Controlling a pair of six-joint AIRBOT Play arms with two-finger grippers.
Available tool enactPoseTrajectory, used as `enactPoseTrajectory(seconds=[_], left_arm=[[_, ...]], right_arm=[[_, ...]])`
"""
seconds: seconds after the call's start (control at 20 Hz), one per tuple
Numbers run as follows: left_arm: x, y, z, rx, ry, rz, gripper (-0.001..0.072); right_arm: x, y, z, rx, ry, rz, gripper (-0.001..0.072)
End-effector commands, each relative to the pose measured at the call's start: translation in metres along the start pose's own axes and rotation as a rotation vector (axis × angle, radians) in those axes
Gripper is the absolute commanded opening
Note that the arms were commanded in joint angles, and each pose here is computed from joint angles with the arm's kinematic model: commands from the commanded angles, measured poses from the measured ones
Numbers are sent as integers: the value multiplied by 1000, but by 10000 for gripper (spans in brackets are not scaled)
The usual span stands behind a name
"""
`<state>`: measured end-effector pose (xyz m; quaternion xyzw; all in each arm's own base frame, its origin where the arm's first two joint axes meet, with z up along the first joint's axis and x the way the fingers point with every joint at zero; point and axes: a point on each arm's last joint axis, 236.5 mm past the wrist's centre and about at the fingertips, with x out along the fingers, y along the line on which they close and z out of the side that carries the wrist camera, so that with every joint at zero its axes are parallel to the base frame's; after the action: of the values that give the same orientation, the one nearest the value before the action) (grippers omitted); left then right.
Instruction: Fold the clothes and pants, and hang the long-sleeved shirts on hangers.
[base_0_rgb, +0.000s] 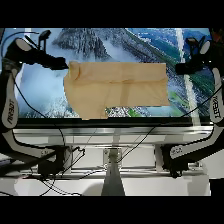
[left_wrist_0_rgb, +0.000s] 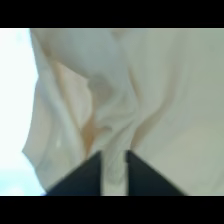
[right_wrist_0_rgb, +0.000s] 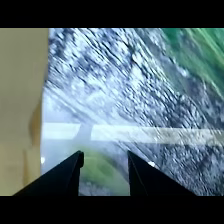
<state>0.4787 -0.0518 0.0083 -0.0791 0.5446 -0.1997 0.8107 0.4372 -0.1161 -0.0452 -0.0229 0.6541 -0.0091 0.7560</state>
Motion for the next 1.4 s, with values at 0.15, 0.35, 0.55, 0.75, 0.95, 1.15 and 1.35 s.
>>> enactPoseTrajectory(seconds=[0.15,0.35,0.55,0.75,0.95,1.15,1.35], left_arm=[[-109,28,9,-43,-150,83,15],[-96,48,-54,-158,52,107,14],[-66,39,-120,-223,202,67,13],[-68,32,-158,-247,168,102,14],[-52,18,-207,-289,251,70,17],[-32,10,-232,-339,282,23,150],[-17,-18,-239,-382,275,-104,420]], right_arm=[[10,-10,-124,377,302,424,305],[21,37,-141,461,260,742,310],[35,77,-159,403,283,824,315],[50,84,-147,397,241,783,315],[54,97,-141,352,235,759,314],[51,112,-142,280,252,775,184],[48,116,-145,245,260,790,37]])
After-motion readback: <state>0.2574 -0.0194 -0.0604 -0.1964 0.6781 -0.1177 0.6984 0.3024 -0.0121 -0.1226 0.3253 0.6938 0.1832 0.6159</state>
